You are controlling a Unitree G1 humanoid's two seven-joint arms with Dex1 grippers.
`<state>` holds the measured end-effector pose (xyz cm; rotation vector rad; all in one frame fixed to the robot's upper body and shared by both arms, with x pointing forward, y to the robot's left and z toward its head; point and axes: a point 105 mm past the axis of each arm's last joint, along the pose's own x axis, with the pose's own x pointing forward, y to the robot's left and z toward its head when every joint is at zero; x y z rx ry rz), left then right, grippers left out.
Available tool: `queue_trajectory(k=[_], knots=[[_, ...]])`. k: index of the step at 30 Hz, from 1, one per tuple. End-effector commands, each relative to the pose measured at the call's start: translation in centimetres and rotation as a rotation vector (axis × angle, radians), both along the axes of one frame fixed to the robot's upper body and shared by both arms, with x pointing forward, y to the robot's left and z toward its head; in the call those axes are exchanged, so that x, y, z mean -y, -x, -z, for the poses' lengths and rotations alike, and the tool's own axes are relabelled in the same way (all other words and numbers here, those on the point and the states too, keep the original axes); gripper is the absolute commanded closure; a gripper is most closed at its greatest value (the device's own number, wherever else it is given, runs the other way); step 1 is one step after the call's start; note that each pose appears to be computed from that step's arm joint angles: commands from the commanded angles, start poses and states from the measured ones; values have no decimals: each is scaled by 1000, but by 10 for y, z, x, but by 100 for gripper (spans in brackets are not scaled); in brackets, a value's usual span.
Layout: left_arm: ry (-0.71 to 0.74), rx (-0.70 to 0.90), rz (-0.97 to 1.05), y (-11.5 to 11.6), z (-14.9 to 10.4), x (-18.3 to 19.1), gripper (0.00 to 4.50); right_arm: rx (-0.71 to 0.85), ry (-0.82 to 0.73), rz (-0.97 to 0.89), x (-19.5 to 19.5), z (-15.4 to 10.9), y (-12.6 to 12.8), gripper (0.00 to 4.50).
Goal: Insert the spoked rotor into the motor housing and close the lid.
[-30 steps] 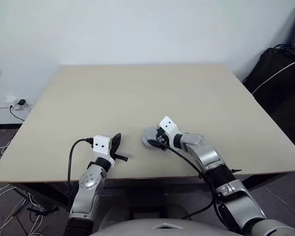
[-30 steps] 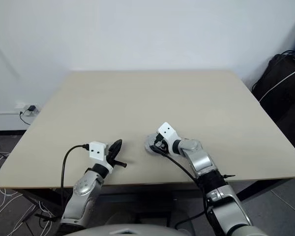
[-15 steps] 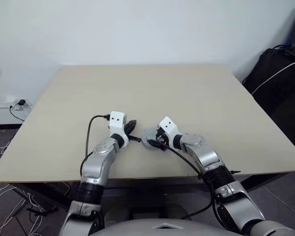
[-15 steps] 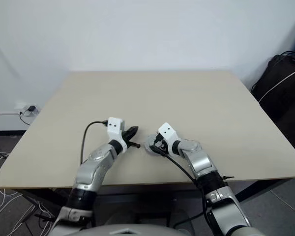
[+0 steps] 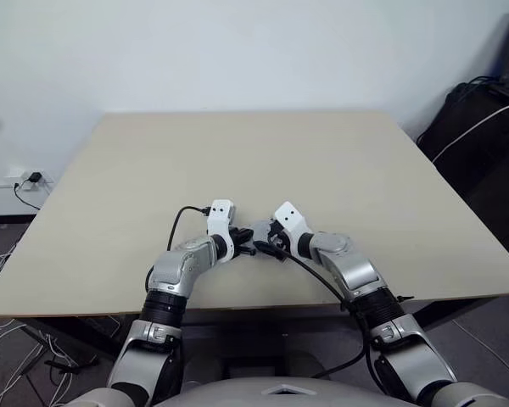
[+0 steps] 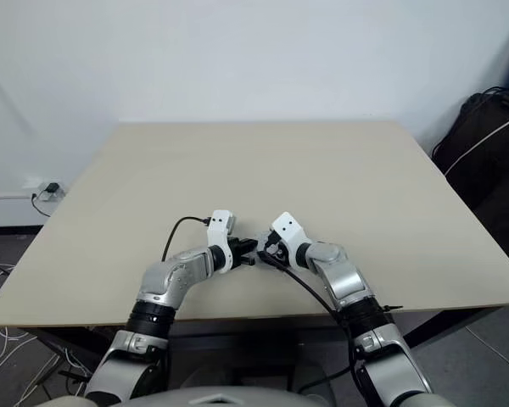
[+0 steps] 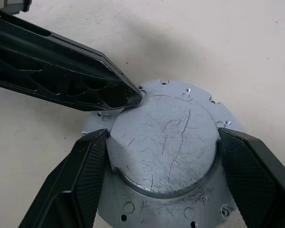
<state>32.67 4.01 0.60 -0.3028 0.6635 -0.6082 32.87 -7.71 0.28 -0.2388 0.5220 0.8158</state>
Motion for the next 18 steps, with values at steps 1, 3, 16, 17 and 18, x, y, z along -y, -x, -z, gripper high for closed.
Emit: queue_trajectory(k=[1,3,16,17,18], knots=[[-44,-56,2,2,7,1,450,-33,11,-3,1,7,7,122],[-64,-68,-1,2,10,1,450,-35,13,-3,0,7,7,122],[-62,-101,-37,0,14,1,450,-38,19,-7,-1,8,8,122],[-50,-102,-34,1,13,3,450,-38,20,-7,-1,8,8,122],[-40,-103,-27,2,12,4,450,-37,20,-7,-1,8,8,122]])
